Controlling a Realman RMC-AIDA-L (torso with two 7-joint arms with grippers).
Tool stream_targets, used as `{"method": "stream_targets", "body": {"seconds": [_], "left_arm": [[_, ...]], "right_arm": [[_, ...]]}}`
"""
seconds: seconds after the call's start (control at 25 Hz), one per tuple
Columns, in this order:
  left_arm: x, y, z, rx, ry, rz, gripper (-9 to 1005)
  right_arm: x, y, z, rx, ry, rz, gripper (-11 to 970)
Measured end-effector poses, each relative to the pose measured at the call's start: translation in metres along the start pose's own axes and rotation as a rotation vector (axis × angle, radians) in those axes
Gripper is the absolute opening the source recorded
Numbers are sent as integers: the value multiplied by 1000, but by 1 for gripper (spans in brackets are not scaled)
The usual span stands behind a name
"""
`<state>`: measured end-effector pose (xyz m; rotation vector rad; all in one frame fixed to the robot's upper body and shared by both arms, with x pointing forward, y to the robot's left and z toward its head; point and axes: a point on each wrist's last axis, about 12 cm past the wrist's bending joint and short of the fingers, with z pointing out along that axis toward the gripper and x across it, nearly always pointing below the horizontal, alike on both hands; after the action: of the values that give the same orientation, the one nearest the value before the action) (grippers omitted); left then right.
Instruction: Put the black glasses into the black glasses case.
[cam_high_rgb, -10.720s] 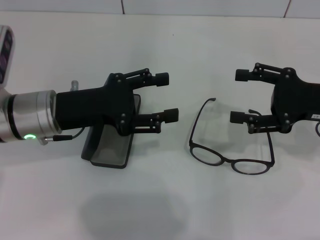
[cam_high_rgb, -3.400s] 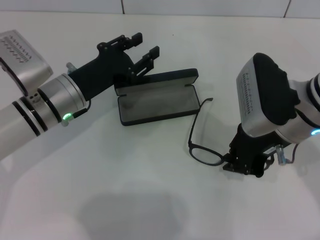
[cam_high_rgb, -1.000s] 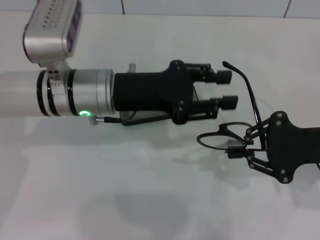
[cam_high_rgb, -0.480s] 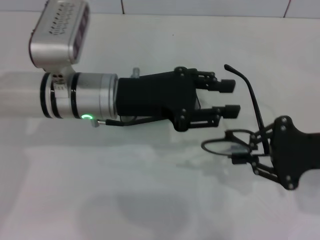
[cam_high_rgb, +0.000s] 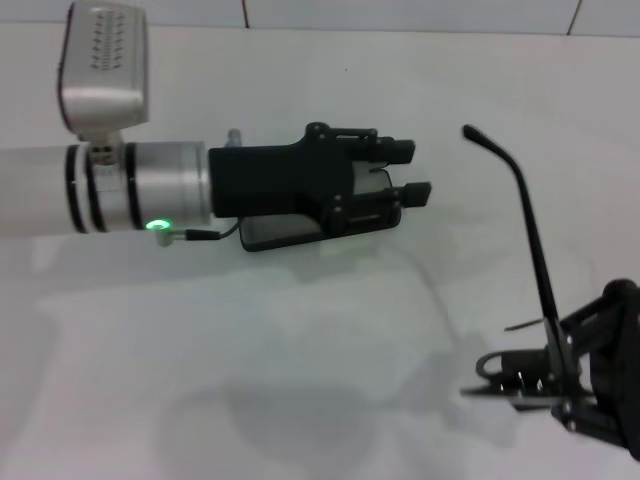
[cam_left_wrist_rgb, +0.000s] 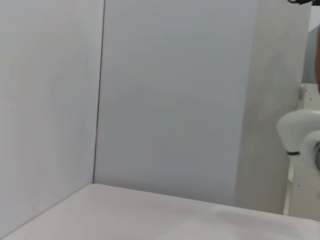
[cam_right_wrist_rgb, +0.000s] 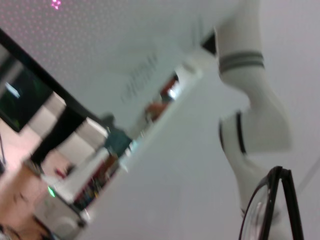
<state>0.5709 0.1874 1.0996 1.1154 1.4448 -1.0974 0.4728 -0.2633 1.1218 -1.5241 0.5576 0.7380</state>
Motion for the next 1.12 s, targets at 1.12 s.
{"method": "stream_targets", "body": {"seconds": [1.12], "left_arm": [[-13, -21, 36, 82, -217, 172, 515]], "right_arm": [[51, -20, 31, 116, 95, 333, 104]]}}
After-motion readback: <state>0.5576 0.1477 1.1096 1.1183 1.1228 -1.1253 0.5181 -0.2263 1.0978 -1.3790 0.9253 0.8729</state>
